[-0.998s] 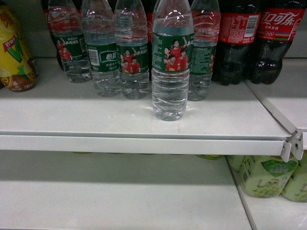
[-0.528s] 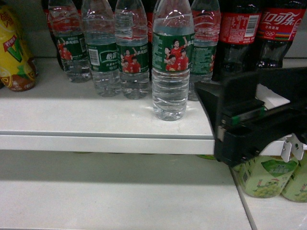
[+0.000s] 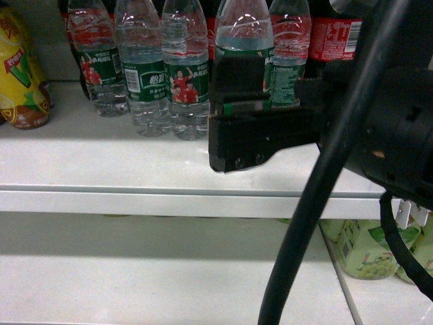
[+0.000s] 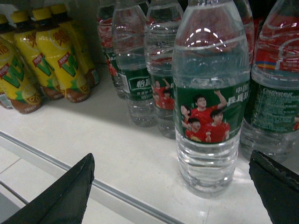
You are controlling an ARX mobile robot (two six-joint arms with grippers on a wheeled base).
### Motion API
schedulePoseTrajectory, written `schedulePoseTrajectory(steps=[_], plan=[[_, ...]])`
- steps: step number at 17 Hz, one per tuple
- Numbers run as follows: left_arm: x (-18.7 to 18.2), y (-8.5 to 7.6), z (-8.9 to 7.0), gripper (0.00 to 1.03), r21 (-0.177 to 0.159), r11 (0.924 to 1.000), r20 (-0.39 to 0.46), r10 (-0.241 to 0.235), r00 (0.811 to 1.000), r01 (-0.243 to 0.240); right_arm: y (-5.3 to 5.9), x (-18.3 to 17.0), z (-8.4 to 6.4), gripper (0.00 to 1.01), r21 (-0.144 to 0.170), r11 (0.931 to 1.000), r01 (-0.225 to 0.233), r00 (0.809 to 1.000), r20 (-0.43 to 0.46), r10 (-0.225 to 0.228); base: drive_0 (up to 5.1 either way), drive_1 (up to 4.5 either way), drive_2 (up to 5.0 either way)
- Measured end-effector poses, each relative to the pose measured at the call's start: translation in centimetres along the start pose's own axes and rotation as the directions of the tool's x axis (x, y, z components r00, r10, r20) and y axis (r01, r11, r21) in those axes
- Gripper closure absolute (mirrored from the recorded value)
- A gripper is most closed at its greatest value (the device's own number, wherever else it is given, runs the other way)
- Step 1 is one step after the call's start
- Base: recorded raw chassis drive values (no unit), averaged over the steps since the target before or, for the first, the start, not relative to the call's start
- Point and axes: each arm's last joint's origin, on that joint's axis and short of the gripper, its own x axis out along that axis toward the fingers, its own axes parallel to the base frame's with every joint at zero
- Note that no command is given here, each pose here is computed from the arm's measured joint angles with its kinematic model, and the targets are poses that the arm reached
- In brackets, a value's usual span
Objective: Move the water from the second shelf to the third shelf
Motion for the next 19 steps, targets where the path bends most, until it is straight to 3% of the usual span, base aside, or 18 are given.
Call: schedulePoseTrajectory(steps=[2, 3, 8, 11, 13, 15, 18, 19], plan=[[0.0, 0.0, 0.0, 0.05, 0.000, 1.0000, 0.000, 0.000, 1.000, 0.000, 0.1, 1.2, 0.9, 0.03, 0.031, 0.9995, 0.000, 1.000, 0.016, 0.000, 0.0, 0.00, 0.0], [0.0, 0.0, 0.0, 0.05, 0.000, 1.0000, 0.000, 0.000, 1.000, 0.000, 0.1, 1.8, 1.1, 0.03, 0.031, 0.9995, 0.005, 1.000, 0.017, -0.005, 0.0, 0.00, 0.0], [0.0, 0.0, 0.0, 0.05, 0.000, 1.0000, 0.000, 0.000, 1.000, 0.000, 0.1, 4.6, 2.0, 0.03, 0.009, 0.9975, 0.070, 0.997, 0.027, -0.070, 0.0, 0.00, 0.0], [0.0, 0.0, 0.0, 0.05, 0.000, 1.0000, 0.000, 0.000, 1.000, 0.000, -0.1, 5.9, 1.7, 0.03, -0.005, 0.9945, 0.105, 0.994, 0.009, -0.104, 0.0, 0.00, 0.0], [0.0, 0.0, 0.0, 0.05, 0.000, 1.0000, 0.000, 0.000, 1.000, 0.000, -0.2, 6.7, 1.6, 0.03, -0.037, 0.9897, 0.138, 0.990, 0.013, -0.138, 0.0, 0.00, 0.0], [0.0, 0.0, 0.0, 0.05, 0.000, 1.0000, 0.000, 0.000, 1.000, 0.000, -0.6, 7.3, 1.8, 0.03, -0.061, 0.9798, 0.191, 0.982, 0.025, -0.189, 0.0, 0.00, 0.0], [0.0, 0.0, 0.0, 0.05, 0.000, 1.0000, 0.000, 0.000, 1.000, 0.000, -1.5, 7.9, 1.7, 0.03, -0.072, 0.9676, 0.242, 0.970, 0.015, -0.242, 0.0, 0.00, 0.0], [0.0, 0.0, 0.0, 0.05, 0.000, 1.0000, 0.000, 0.000, 1.000, 0.000, -1.5, 8.2, 1.8, 0.03, -0.073, 0.9667, 0.245, 0.969, 0.016, -0.245, 0.0, 0.00, 0.0]])
